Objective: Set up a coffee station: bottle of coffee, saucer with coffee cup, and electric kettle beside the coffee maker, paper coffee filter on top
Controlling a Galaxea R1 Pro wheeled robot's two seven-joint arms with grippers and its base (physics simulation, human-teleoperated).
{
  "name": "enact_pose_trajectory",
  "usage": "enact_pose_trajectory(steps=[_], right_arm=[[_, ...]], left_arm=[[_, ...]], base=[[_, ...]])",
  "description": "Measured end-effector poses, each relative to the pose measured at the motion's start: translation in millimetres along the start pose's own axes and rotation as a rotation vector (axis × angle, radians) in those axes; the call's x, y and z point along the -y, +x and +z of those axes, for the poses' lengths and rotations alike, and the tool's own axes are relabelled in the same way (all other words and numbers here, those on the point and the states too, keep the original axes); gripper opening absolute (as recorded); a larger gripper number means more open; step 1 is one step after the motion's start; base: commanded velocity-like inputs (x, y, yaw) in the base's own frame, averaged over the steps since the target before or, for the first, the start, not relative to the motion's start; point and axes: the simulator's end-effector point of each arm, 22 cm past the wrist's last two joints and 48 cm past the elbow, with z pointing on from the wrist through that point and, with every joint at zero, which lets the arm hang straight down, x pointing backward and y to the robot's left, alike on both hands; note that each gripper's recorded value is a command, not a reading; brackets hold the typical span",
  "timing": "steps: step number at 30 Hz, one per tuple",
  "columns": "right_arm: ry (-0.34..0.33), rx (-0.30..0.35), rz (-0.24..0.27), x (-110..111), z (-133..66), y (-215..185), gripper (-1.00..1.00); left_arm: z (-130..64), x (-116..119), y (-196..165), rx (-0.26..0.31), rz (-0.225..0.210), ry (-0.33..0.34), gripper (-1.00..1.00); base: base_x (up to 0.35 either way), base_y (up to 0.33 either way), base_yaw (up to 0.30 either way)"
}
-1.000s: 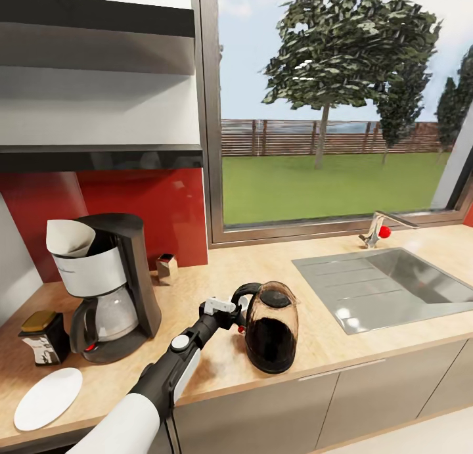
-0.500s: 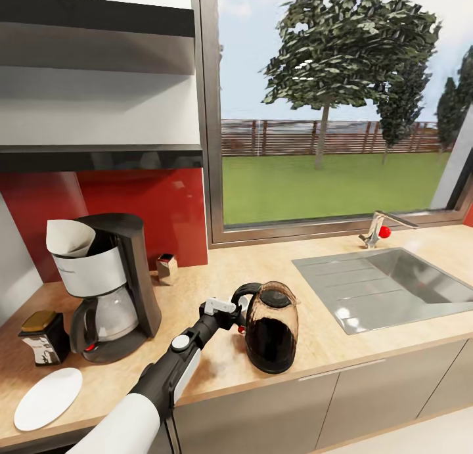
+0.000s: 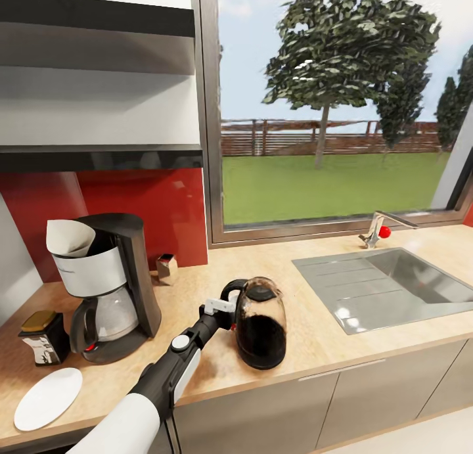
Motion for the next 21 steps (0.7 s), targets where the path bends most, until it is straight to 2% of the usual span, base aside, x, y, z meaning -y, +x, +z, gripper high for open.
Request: enact_pose_trajectory(steps=[15, 21], right_arm=[[0.000, 0.000, 0.000, 0.1, 0.1, -0.3, 1.00], [0.000, 0.000, 0.000, 0.0, 0.1, -0.3, 1.00]], left_arm=[[0.1, 0.0, -1.8, 0.005, -0.001, 0.000, -1.00], [0.2, -1.0, -5.6, 0.017, -0.035, -0.004, -1.00]], base=[[0.000, 0.000, 0.000], [0.000, 0.000, 0.000]])
